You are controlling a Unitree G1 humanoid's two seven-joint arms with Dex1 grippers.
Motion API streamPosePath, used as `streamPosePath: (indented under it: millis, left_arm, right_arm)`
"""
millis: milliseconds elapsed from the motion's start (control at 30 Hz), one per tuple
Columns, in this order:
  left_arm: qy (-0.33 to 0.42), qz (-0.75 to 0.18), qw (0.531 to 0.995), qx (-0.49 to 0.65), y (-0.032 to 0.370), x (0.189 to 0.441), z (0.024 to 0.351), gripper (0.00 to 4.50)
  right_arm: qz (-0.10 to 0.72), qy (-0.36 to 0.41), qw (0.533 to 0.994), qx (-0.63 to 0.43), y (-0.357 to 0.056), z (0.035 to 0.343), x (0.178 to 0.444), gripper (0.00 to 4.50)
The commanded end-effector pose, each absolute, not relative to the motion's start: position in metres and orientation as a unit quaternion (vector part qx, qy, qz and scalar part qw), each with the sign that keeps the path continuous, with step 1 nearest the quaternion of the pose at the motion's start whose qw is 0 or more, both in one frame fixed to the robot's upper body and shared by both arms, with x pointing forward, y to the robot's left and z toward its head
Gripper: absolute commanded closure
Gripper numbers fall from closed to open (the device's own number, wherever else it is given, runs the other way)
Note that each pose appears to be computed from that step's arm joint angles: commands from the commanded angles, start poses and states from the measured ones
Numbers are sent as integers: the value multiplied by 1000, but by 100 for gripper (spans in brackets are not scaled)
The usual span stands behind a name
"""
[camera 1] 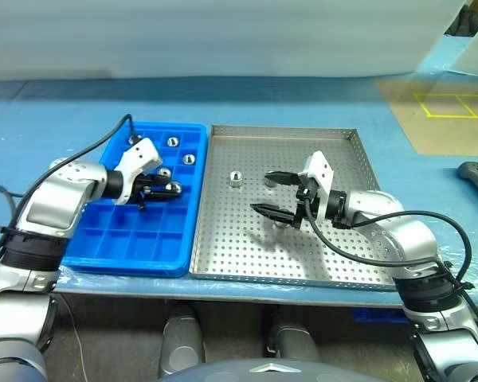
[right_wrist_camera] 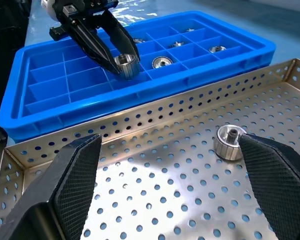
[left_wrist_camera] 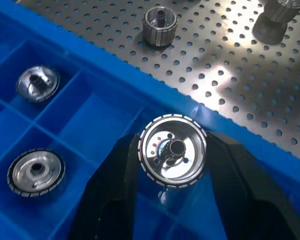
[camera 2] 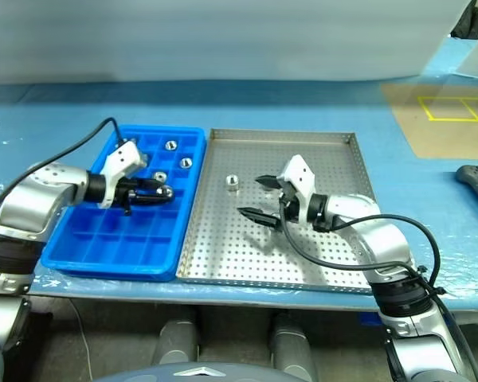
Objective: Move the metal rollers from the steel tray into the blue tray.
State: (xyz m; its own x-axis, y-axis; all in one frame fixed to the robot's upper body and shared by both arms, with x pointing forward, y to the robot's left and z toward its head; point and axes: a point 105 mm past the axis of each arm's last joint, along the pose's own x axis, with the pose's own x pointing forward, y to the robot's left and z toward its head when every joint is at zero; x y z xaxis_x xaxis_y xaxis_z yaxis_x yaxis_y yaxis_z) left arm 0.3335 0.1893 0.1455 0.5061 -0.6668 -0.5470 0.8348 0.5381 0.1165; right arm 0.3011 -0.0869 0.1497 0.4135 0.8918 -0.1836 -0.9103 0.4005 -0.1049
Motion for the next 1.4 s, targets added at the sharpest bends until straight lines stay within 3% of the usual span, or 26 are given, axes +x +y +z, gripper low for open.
streamPosePath:
  millis: [33, 400, 767, 1400]
  left_arm:
    - [199, -405, 871, 197, 205, 331, 165, 281]
    - [158, -271, 933, 179, 235, 335, 186, 281]
    - [192, -229, 944, 143, 240, 306, 170, 281]
    - [215, -150, 957, 123, 259, 304, 149, 281]
  right_arm:
    - [556, 24, 825, -101, -80, 161, 301, 0]
    - [598, 20, 796, -94, -60, 160, 303, 0]
    - [629, 26, 771, -97, -51, 157, 307, 0]
    - [641, 31, 760, -100, -48, 154, 307, 0]
